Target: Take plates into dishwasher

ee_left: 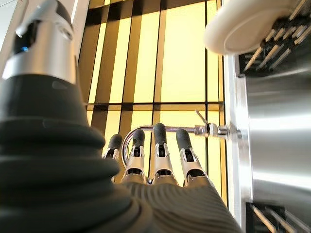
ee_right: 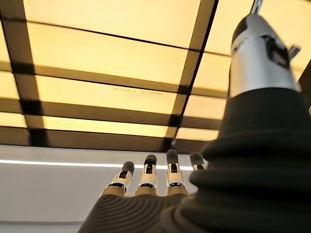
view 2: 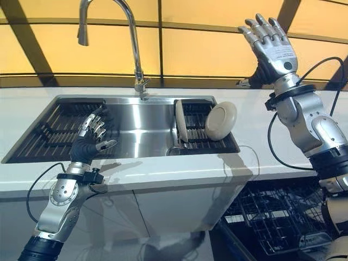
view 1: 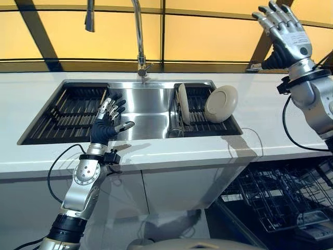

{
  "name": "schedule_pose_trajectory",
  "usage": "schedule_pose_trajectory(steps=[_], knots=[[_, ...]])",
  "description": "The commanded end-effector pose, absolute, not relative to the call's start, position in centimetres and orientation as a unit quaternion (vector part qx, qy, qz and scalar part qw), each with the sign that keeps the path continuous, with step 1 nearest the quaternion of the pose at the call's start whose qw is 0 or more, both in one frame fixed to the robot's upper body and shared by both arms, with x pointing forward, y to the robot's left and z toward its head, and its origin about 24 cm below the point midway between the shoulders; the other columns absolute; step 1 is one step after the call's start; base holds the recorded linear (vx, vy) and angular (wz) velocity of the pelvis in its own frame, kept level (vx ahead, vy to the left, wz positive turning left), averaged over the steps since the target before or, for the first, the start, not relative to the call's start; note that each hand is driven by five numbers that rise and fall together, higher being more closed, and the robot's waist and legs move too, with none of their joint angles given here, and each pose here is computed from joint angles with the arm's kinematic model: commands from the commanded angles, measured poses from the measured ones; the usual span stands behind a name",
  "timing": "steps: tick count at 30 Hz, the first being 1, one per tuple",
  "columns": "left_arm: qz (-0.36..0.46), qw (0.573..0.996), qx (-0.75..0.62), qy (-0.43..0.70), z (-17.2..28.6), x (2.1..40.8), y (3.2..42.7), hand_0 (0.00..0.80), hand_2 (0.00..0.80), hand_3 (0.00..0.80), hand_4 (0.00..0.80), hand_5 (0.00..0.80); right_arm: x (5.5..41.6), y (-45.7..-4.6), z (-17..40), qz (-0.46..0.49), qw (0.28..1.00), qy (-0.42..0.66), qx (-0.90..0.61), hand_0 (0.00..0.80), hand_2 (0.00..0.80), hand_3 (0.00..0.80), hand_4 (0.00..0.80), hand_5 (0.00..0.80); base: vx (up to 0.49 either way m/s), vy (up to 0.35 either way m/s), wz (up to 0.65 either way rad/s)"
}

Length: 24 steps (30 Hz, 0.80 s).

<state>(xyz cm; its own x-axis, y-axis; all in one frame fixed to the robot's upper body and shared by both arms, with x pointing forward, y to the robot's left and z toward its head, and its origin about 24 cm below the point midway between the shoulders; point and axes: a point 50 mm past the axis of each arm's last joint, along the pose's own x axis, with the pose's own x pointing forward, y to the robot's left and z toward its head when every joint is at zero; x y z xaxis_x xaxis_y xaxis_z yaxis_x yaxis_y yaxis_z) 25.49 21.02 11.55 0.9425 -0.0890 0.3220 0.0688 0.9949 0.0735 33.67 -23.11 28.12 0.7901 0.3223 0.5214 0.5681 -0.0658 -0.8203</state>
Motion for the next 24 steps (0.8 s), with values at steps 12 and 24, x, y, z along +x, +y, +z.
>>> schedule_pose_trajectory(steps=[12,24], knots=[[-0.066,0.977,0.036,-0.198,13.2,25.3,21.8,0.0,0.0,0.0,0.0,0.0,35.2,-24.8,31.0,-0.098,0.425,-0.258,-0.862,0.0,0.0,0.0,0.0,0.0,0.057,0.013,0.16],[-0.075,0.971,0.029,-0.223,14.0,25.7,21.4,0.0,0.0,0.0,0.0,0.0,35.7,-26.9,33.5,-0.159,0.44,-0.214,-0.857,0.0,0.0,0.0,0.0,0.0,-0.031,-0.018,0.13]])
